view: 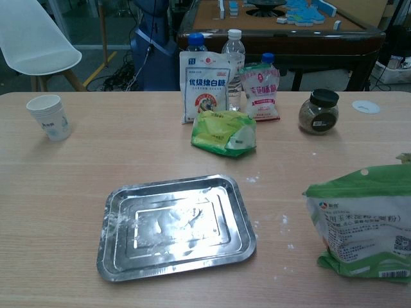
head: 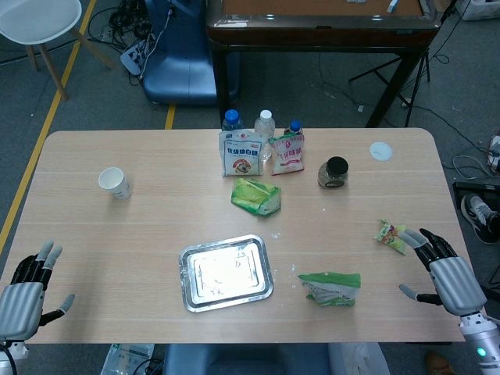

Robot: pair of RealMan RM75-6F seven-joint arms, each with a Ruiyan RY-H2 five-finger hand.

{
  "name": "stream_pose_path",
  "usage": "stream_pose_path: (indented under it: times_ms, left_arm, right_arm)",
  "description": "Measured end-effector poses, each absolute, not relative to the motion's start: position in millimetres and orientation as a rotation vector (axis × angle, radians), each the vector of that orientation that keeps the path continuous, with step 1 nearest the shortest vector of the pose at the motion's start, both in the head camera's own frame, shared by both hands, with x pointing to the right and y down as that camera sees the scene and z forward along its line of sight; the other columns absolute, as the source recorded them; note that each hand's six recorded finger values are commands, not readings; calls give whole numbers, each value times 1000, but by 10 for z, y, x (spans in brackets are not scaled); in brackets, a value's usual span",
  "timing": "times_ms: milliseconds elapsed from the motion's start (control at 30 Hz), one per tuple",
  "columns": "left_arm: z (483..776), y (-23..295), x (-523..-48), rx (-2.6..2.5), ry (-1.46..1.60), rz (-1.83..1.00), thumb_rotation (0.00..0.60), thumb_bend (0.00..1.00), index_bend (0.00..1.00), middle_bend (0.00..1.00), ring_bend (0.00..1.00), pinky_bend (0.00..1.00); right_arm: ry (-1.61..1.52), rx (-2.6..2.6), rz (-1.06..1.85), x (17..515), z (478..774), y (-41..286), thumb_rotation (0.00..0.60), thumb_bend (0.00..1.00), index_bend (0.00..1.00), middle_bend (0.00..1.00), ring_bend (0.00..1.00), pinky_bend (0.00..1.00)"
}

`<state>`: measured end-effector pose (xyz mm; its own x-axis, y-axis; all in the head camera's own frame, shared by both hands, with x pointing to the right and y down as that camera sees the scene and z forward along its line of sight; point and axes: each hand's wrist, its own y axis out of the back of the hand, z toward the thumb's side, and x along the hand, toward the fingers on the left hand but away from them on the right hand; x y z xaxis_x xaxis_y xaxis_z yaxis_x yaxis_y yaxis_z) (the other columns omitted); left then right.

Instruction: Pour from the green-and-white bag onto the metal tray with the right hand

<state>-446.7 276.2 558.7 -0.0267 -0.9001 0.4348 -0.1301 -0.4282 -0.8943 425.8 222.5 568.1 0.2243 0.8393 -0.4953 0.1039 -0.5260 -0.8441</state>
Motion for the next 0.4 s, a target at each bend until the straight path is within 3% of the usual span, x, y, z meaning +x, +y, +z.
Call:
stream_pose_path:
  times_ms: [400]
  left_arm:
    - [5599, 2763, -4456, -1611, 1099, -1515, 600, 229, 21, 0, 76, 57]
  right_arm:
    - [-867, -1803, 1348, 4192, 5628, 2238, 600, 138, 78, 109, 43, 89]
